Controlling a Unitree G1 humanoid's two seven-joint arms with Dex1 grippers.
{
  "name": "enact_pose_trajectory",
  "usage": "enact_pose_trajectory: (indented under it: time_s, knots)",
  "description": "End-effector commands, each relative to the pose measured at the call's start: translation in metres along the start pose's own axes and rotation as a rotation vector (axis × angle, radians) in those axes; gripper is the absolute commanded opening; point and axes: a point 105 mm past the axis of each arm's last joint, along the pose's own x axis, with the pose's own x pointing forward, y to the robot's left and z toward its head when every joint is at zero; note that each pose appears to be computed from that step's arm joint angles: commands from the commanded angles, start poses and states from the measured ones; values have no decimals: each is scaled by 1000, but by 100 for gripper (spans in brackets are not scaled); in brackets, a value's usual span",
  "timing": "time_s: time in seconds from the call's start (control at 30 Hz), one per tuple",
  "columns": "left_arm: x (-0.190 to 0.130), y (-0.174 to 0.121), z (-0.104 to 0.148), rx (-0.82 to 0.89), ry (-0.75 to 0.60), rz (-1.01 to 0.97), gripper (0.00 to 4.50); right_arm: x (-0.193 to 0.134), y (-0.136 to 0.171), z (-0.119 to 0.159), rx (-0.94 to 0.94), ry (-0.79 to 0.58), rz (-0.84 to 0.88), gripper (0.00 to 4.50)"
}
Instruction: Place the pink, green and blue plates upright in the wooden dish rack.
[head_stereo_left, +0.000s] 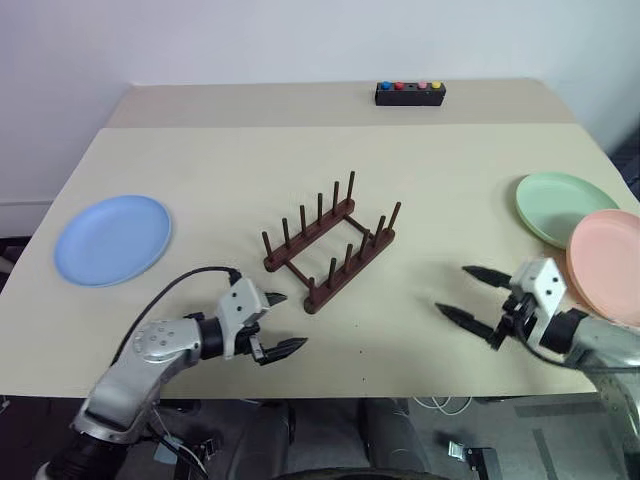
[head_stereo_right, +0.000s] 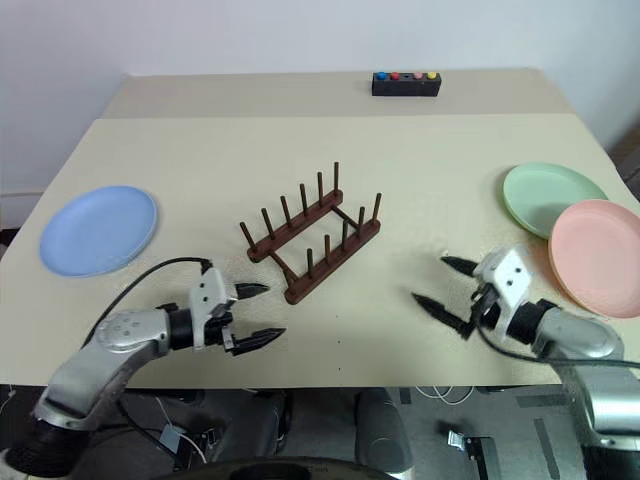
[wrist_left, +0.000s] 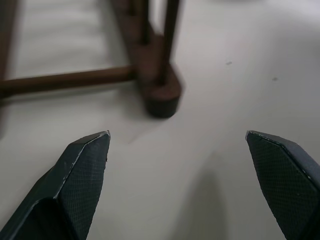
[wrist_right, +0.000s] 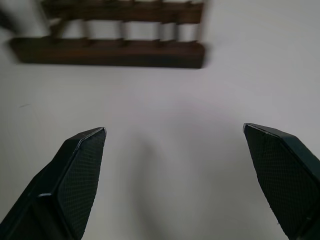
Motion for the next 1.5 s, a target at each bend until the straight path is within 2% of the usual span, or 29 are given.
enact_pose_trajectory:
  time_s: [0.03, 0.17, 0.2, 0.3, 0.37, 0.43, 0.47, 0.7, 0.87, 1.13, 1.3, 1.5]
  knots:
    - [14, 1, -8, 20, 20, 34, 450, 6, 15, 14, -16, -49, 22, 448]
    - [20, 8, -13, 6, 7, 97, 450, 13, 26, 12, 2, -54, 34, 448]
    - [21, 9, -13, 5, -1, 106, 423, 15, 27, 11, 6, -56, 37, 449]
    - [23, 12, -16, 2, -1, 134, 319, 17, 28, 10, 16, -62, 38, 450]
    - [22, 14, -18, 6, 2, 152, 227, 19, 28, 9, 18, -65, 35, 450]
    - [23, 15, -17, 4, -5, 156, 113, 20, 27, 9, 19, -68, 34, 450]
    - [22, 15, -17, 2, -8, 157, 73, 20, 28, 9, 19, -69, 34, 450]
    - [24, 16, -10, 32, -9, 139, 69, 14, 29, 5, 35, -56, 34, 450]
    - [37, 18, 13, 169, -21, -56, 69, 4, 27, -4, 54, -12, 25, 450]
    - [66, 24, 34, 306, -32, -298, 69, 0, 26, -8, 39, -2, -20, 450]
    - [81, 42, 32, 350, -10, -316, 69, -1, 26, -8, 33, -9, -49, 450]
    - [89, 50, 28, 407, 10, -363, 69, -4, 26, -3, 29, -10, -76, 450]
